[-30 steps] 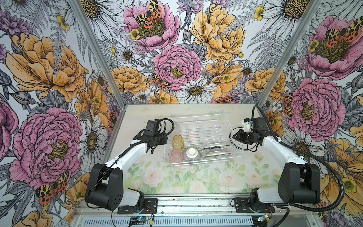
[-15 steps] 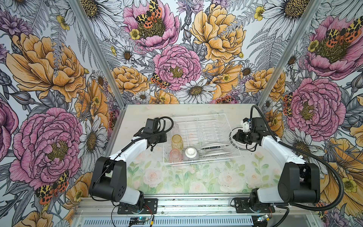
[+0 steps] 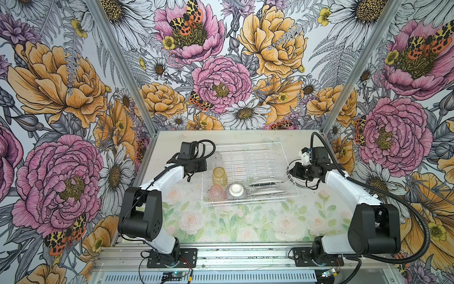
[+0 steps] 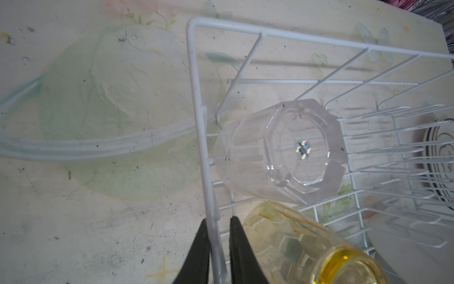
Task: Unload the mixed dishes from the dish rack
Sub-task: 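Swing the left gripper across the rack toward the upright plates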
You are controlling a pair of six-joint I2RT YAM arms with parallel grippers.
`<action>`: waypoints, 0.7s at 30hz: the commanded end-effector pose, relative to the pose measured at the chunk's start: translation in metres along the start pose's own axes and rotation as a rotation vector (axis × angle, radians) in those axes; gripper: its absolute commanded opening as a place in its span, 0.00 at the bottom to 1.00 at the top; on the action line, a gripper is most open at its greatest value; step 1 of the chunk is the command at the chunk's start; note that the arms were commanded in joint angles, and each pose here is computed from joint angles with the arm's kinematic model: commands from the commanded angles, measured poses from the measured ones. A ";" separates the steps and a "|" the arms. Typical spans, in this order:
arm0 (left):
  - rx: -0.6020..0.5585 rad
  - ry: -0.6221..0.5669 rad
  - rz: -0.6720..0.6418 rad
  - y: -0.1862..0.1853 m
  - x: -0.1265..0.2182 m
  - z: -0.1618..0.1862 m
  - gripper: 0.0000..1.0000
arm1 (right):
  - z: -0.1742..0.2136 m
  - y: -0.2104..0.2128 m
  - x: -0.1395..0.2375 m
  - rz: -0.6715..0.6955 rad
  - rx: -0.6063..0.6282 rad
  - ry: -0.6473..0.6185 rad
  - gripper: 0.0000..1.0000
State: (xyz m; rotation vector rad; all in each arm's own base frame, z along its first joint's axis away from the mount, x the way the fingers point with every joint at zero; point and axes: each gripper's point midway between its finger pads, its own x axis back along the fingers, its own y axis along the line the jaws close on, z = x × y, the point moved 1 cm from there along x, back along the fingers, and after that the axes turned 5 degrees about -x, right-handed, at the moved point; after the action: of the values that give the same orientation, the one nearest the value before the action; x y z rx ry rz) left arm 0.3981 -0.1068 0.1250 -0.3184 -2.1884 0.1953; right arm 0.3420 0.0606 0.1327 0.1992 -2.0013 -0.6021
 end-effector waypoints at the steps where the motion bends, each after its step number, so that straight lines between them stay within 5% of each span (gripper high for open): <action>1: -0.038 -0.044 0.047 -0.009 0.001 -0.019 0.18 | -0.002 0.014 0.007 -0.029 -0.004 -0.024 0.02; 14: -0.053 -0.063 0.068 -0.013 0.000 -0.035 0.17 | 0.008 0.017 0.004 -0.022 -0.001 -0.014 0.03; 21: -0.060 -0.141 -0.011 -0.004 0.027 -0.040 0.35 | -0.001 0.021 0.009 -0.020 0.018 -0.043 0.29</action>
State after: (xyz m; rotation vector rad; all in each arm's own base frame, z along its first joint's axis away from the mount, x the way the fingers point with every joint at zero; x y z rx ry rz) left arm 0.4125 -0.1058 0.1382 -0.3378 -2.2272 0.1681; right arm 0.3345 0.0713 0.1331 0.1860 -1.9956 -0.5987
